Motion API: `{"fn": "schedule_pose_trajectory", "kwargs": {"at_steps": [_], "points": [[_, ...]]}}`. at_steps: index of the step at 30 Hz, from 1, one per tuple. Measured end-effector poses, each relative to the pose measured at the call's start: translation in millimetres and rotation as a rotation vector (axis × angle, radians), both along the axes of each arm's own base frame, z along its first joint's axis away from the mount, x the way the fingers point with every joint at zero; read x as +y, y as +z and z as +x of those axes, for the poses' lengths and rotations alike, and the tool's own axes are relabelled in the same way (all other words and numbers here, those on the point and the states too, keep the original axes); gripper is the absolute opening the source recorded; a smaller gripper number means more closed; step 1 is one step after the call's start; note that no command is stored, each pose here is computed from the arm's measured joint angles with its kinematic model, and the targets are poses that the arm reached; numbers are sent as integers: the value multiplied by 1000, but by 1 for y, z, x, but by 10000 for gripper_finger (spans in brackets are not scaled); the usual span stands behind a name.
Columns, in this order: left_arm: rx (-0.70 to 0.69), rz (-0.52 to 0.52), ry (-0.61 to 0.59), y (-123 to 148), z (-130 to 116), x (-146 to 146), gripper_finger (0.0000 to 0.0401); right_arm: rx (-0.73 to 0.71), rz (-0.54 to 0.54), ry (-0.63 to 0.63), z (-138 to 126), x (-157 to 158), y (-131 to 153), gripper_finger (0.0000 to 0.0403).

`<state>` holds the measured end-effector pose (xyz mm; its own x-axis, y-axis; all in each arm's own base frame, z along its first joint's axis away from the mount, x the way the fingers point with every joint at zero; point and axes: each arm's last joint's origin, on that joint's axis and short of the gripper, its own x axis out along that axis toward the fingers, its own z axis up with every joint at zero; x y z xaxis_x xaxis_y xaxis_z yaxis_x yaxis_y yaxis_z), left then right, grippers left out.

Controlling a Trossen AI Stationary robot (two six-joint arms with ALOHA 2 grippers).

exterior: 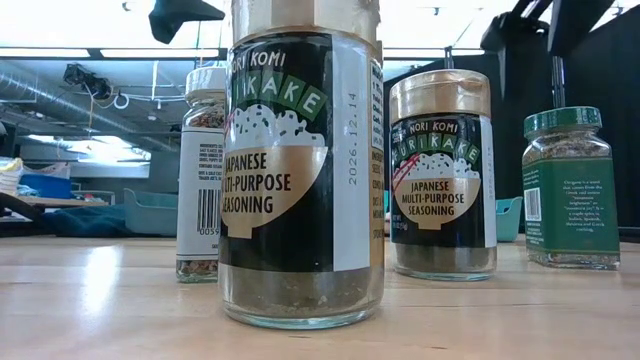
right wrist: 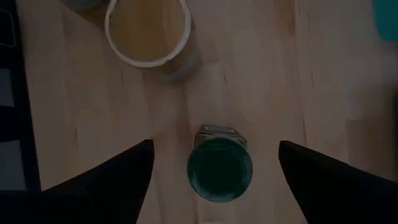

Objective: Sort spices by type
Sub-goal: Put the top green seasoning bottle into the light green bin

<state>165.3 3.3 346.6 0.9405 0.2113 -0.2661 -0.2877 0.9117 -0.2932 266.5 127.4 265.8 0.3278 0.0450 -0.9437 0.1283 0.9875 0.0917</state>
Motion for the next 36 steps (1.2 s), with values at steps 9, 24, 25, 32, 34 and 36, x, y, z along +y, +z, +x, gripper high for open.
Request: {"fn": "schedule_pose_trajectory", "kwargs": {"at_steps": [9, 24, 25, 32, 34, 36], "points": [[17, 0, -1, -2, 0, 0, 223, 16, -20, 1, -1, 0, -2, 354], [21, 2, -1, -2, -1, 0, 223, 26, 14, -10, -4, 0, -24, 354], [21, 2, -1, -2, -1, 0, 223, 30, 12, -8, -4, -1, -25, 354], [21, 2, -1, -2, -1, 0, 224, -7, 28, -3, -6, -2, -34, 350], [21, 2, -1, -2, -1, 0, 224, -15, 36, -13, -8, -3, -36, 348], [21, 2, -1, -2, -1, 0, 224, -10, 43, -19, -10, -4, -39, 346]]}}
